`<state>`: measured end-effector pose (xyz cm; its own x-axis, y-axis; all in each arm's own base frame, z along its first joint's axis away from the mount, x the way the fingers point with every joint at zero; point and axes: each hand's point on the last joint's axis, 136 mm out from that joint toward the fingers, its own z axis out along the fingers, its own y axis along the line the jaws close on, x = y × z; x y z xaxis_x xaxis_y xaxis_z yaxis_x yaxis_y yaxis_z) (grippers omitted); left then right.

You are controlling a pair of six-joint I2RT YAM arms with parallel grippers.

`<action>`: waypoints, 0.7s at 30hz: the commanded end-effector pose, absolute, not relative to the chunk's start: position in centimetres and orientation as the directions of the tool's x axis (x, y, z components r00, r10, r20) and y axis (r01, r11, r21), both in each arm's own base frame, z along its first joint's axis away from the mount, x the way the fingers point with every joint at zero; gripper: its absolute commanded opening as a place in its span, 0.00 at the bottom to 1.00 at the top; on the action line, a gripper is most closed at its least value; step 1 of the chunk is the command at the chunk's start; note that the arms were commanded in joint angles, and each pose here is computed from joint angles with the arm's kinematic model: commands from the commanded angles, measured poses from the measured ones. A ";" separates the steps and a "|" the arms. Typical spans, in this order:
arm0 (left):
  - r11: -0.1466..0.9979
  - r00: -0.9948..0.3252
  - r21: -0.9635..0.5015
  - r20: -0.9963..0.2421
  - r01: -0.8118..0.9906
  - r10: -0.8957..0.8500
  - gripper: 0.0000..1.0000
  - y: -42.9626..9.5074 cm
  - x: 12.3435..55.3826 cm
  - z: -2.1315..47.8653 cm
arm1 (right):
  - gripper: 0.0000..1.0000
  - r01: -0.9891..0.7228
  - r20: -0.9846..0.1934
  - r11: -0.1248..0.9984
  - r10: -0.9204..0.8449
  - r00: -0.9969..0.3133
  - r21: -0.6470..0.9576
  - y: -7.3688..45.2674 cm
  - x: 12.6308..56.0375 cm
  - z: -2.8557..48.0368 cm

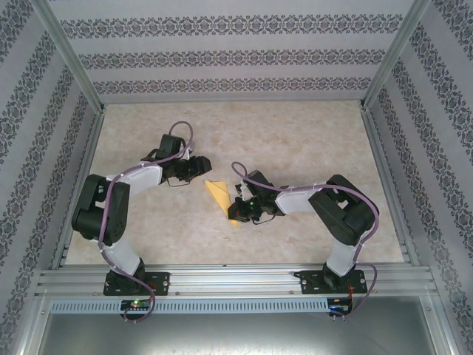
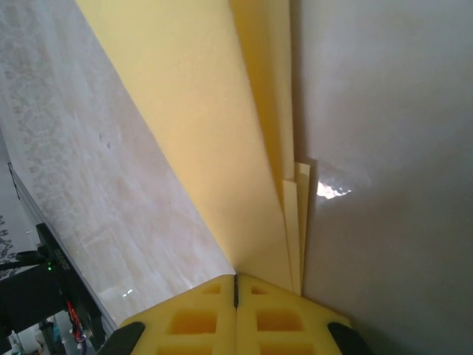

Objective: Fold a paper plane with a square sheet of paper (pick it up from the middle)
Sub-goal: Fold the wing for the fifth time at the center of the table.

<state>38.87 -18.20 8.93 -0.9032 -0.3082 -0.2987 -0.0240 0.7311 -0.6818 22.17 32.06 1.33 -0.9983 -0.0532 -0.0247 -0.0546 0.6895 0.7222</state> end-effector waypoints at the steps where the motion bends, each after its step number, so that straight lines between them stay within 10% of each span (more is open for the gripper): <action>1: 0.712 -0.911 -0.702 -0.307 0.021 -0.275 0.52 -19.5 38.1 10.4 | 0.00 0.055 0.146 0.826 -0.033 -0.989 0.561 28.1 18.6 -3.6; 21: 0.794 -0.986 -0.603 -0.072 -0.077 -0.151 0.37 -23.8 33.4 0.8 | 0.01 -0.045 -0.016 0.673 -0.049 -0.999 0.738 33.5 22.1 3.7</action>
